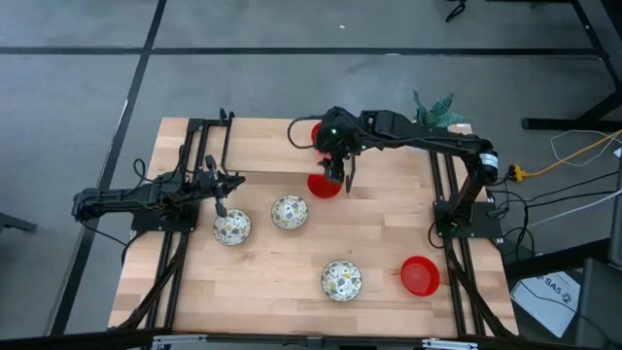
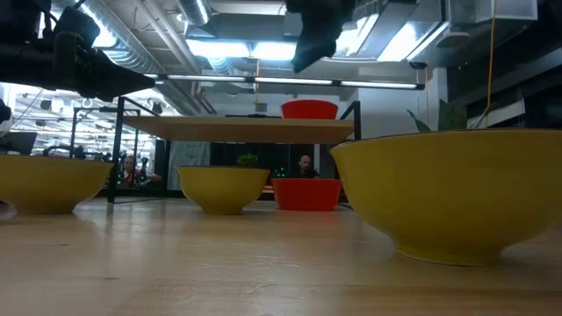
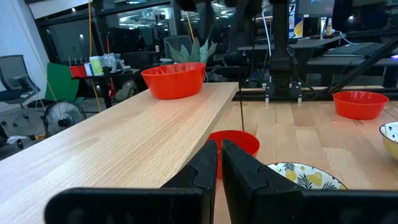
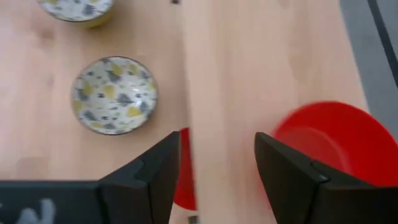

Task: Pick & Place Mini bowls
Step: Stack the bottom red bowl on top of the red bowl on the shelf

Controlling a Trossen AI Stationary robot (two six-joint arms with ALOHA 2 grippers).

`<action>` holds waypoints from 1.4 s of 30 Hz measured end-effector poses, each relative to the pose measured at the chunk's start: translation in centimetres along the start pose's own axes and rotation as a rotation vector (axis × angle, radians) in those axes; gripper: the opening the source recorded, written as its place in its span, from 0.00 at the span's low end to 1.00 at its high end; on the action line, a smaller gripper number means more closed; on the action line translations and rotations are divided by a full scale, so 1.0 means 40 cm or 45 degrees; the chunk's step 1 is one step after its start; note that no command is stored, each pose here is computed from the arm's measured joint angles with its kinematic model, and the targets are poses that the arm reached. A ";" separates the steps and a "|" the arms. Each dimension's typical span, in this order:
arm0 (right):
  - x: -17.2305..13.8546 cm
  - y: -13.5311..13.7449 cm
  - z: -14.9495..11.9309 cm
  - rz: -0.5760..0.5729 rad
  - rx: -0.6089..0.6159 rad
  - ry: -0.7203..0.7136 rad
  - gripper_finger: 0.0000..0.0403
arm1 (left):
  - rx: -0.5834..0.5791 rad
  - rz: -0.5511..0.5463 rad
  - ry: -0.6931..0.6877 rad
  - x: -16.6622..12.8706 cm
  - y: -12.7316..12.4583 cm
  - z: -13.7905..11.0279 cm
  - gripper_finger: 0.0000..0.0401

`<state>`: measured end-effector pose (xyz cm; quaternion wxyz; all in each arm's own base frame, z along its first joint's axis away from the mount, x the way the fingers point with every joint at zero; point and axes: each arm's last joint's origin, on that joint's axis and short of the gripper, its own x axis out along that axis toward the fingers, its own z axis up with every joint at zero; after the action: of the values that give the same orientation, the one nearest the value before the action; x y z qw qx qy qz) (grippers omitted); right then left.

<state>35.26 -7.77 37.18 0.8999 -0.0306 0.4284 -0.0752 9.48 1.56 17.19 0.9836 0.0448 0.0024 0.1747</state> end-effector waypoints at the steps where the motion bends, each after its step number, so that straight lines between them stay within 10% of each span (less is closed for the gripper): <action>1: -0.004 0.012 0.004 0.011 -0.014 -0.007 0.51 | 0.000 0.000 0.000 0.000 0.000 0.000 0.04; 29: -0.050 0.298 -0.005 0.278 -0.298 0.038 0.51 | 0.000 0.000 0.000 0.000 0.000 0.000 0.04; 42: -0.077 0.397 -0.018 0.358 0.012 0.070 0.51 | 0.000 0.000 0.000 0.000 0.000 0.000 0.04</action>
<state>34.53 8.40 37.20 0.8897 0.0359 0.4525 0.0488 9.48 1.56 17.18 0.9836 0.0448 0.0024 0.1748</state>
